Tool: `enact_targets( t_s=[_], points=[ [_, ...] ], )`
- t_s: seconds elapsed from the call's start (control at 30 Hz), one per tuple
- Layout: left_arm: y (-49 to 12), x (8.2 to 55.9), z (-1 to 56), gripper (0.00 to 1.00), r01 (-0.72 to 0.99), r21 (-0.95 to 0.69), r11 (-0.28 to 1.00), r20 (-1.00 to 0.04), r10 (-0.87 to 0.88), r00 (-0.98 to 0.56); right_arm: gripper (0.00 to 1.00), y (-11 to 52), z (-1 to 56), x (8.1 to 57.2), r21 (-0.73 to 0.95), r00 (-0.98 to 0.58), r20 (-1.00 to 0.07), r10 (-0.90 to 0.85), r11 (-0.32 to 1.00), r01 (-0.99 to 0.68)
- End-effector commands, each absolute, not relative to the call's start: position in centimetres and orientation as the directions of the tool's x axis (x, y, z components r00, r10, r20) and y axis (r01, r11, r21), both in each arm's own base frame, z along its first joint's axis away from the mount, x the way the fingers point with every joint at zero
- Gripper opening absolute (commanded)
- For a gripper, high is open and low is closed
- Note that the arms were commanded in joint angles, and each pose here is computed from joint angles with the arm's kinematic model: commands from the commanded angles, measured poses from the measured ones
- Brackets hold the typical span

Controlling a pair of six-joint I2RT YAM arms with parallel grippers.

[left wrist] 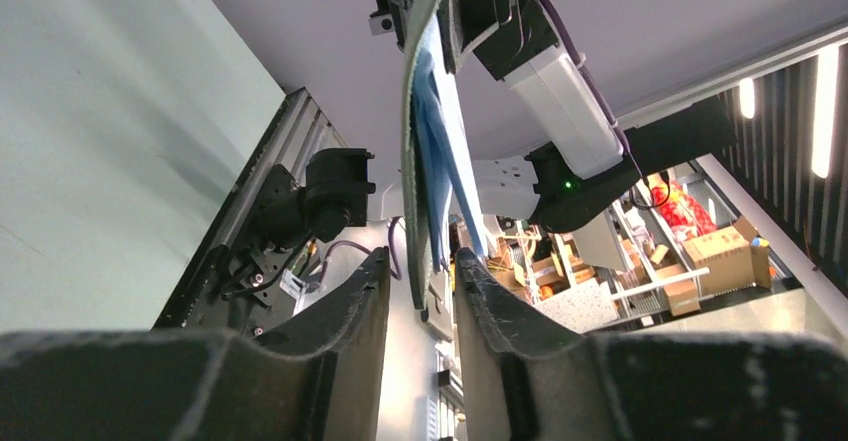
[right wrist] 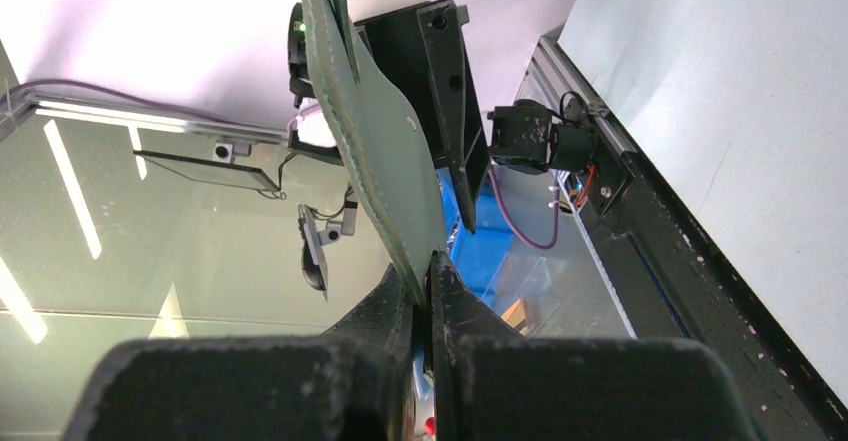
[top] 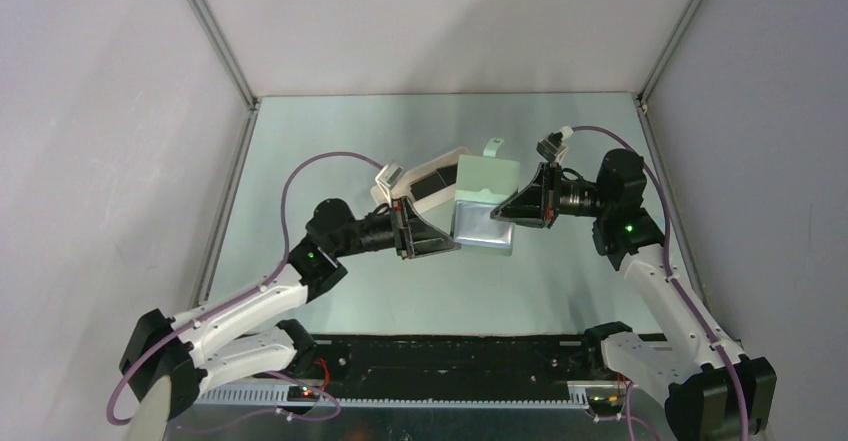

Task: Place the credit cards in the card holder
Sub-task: Open the card holder.

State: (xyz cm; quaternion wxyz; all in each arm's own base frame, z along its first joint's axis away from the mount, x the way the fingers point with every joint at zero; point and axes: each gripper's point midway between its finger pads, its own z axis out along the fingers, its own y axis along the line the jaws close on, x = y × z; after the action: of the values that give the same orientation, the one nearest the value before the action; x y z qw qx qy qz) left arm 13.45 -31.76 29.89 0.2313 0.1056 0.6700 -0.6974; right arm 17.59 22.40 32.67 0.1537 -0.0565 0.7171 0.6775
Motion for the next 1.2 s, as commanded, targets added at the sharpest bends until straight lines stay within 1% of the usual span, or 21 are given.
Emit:
enact_targets(
  t_s=[0.0,0.07,0.13,0.23,0.27,0.33,0.37,0.4,0.43,0.47,0.53,0.6,0.67,0.77,0.83,0.87,0.9,0.97,1.07,1.13,1.17],
  points=[
    [-32.4,12.5,33.3,0.33,0.531,-0.843,-0.087,-0.511,-0.179,-0.841,0.00,22.4,33.2,17.9,0.947,-0.938,-0.319,0.138,0.069,-0.313],
    [-32.8,12.4,33.4,0.32,0.532,-0.841,-0.094,-0.512,-0.174,-0.841,0.00,22.6,33.0,17.7,0.949,-0.940,-0.314,0.132,0.071,-0.307],
    [-33.0,12.7,33.2,0.25,0.529,-0.844,-0.089,-0.509,-0.179,-0.842,0.00,22.7,32.8,17.6,0.949,-0.941,-0.315,0.124,0.073,-0.308],
    [-33.3,13.3,33.2,0.18,0.527,-0.846,-0.081,-0.504,-0.202,-0.840,0.00,23.0,32.4,17.3,0.949,-0.943,-0.314,0.108,0.080,-0.306],
    [-33.3,13.5,33.3,0.12,0.528,-0.845,-0.080,-0.504,-0.209,-0.838,0.00,23.1,32.1,17.1,0.948,-0.944,-0.315,0.101,0.086,-0.307],
    [-33.4,13.7,33.2,0.02,0.528,-0.846,-0.077,-0.503,-0.216,-0.837,0.08,23.1,31.7,17.0,0.948,-0.945,-0.313,0.097,0.098,-0.304],
    [-33.4,13.8,33.2,0.01,0.526,-0.847,-0.077,-0.500,-0.218,-0.838,0.18,23.1,31.5,16.9,0.950,-0.948,-0.305,0.096,0.104,-0.295],
    [-33.4,13.8,33.2,0.00,0.523,-0.849,-0.077,-0.497,-0.223,-0.839,0.25,23.1,31.5,16.8,0.945,-0.943,-0.320,0.096,0.108,-0.310],
    [-33.4,13.9,33.2,0.00,0.521,-0.850,-0.076,-0.495,-0.224,-0.840,0.40,23.0,31.4,16.8,0.944,-0.942,-0.322,0.098,0.112,-0.311],
    [-33.4,13.9,33.2,0.00,0.518,-0.852,-0.076,-0.491,-0.229,-0.841,0.47,23.0,31.4,16.8,0.937,-0.934,-0.341,0.102,0.115,-0.330],
    [-33.1,14.1,33.3,0.00,0.510,-0.857,-0.074,-0.478,-0.255,-0.840,0.76,22.7,31.4,16.8,0.924,-0.921,-0.374,0.112,0.128,-0.360],
    [-32.7,14.7,33.4,0.00,0.487,-0.871,-0.066,-0.447,-0.302,-0.842,0.96,22.4,30.8,16.8,0.907,-0.904,-0.409,0.122,0.157,-0.390],
    [-32.1,15.6,32.9,0.00,0.420,-0.906,-0.054,-0.377,-0.352,-0.857,0.99,22.0,29.7,16.9,0.893,-0.893,-0.431,0.126,0.204,-0.402],
    [-31.8,17.0,30.6,0.00,0.295,-0.956,-0.004,-0.269,-0.400,-0.876,0.99,21.5,27.5,17.0,0.875,-0.891,-0.436,0.128,0.292,-0.386],
    [-31.6,17.7,28.0,0.00,0.163,-0.986,0.041,-0.165,-0.429,-0.888,0.99,21.2,26.4,17.5,0.860,-0.886,-0.443,0.136,0.344,-0.377],
    [-31.5,17.9,27.3,0.00,0.128,-0.991,0.051,-0.137,-0.441,-0.887,0.99,21.0,25.8,17.5,0.860,-0.893,-0.430,0.136,0.364,-0.358],
    [-31.2,18.3,25.9,0.00,0.059,-0.996,0.065,-0.082,-0.465,-0.882,0.99,20.8,25.2,17.9,0.844,-0.883,-0.446,0.143,0.396,-0.362],
    [-30.9,18.5,24.1,0.00,-0.014,-0.995,0.102,-0.038,-0.489,-0.872,0.99,20.6,24.1,18.2,0.821,-0.881,-0.452,0.140,0.451,-0.350],
    [-30.4,18.6,20.7,0.00,-0.116,-0.969,0.220,-0.011,-0.503,-0.864,0.99,20.4,22.9,18.4,0.746,-0.862,-0.498,0.101,0.557,-0.366],
    [-30.3,18.3,19.7,0.00,-0.142,-0.958,0.251,-0.002,-0.496,-0.868,0.95,20.5,22.6,18.3,0.696,-0.845,-0.531,0.063,0.602,-0.392],
    [-30.3,18.3,19.6,0.00,-0.149,-0.955,0.255,0.003,-0.495,-0.869,0.89,20.9,22.5,18.0,0.681,-0.841,-0.540,0.039,0.607,-0.409]
  ],
)
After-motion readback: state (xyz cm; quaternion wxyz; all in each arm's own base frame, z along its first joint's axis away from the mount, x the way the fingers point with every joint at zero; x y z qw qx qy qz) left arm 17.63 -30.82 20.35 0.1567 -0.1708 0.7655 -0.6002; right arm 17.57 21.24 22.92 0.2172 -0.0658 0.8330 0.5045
